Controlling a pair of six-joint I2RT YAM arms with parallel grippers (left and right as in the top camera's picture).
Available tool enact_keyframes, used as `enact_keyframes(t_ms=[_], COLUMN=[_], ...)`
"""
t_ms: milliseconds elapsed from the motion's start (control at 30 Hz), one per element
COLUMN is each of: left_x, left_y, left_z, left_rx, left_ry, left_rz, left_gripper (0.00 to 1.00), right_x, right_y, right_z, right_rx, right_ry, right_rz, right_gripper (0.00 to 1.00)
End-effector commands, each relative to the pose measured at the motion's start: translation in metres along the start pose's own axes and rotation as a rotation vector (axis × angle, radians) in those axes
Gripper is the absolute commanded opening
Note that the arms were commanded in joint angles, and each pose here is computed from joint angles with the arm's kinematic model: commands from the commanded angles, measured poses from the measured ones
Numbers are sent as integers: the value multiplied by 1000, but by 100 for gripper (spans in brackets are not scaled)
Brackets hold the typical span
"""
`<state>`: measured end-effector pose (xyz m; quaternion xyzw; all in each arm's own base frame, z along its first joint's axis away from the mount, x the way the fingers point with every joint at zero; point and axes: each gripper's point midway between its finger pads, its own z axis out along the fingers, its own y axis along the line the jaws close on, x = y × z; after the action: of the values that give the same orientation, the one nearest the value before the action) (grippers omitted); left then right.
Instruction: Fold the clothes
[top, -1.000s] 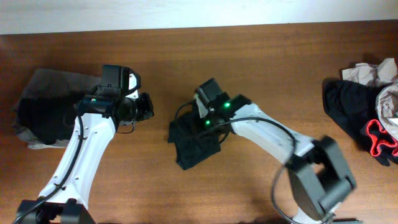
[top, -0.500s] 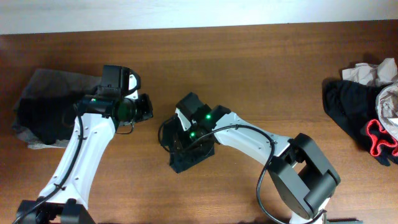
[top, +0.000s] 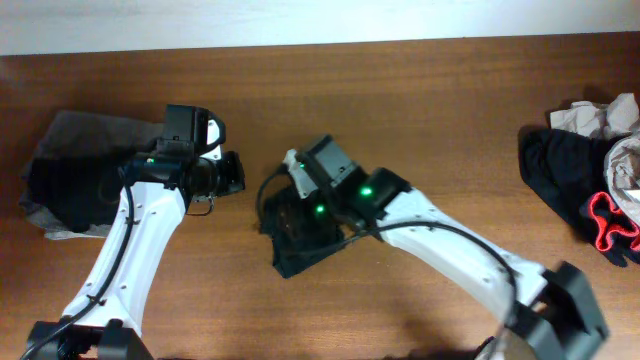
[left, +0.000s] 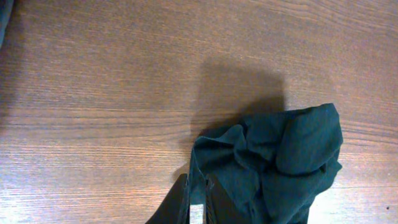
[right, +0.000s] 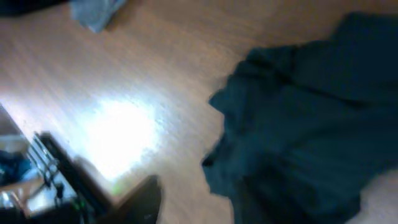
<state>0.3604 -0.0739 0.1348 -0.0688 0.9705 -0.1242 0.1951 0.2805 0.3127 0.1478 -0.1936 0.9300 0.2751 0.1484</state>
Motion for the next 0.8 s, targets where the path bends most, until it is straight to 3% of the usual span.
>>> enact_keyframes(t_ms=[0, 200, 400, 767], left_x=[-5, -9, -2, 29], left_y=[-9, -67, -112, -107], left_z=[-7, -7, 19, 100], left_rx=[24, 199, 255, 282], left_ry=[-32, -97, -121, 49], left_rz=[75, 358, 585, 644], left_gripper=[10, 10, 9, 9], right_x=[-21, -15, 7, 14], right_y=[-44, -83, -85, -94], right_z=[-24, -23, 10, 24], right_rx=[134, 167, 161, 183], right_ry=[-91, -44, 72, 105], right_rz=[203, 377, 477, 563], right_gripper=[27, 5, 4, 4])
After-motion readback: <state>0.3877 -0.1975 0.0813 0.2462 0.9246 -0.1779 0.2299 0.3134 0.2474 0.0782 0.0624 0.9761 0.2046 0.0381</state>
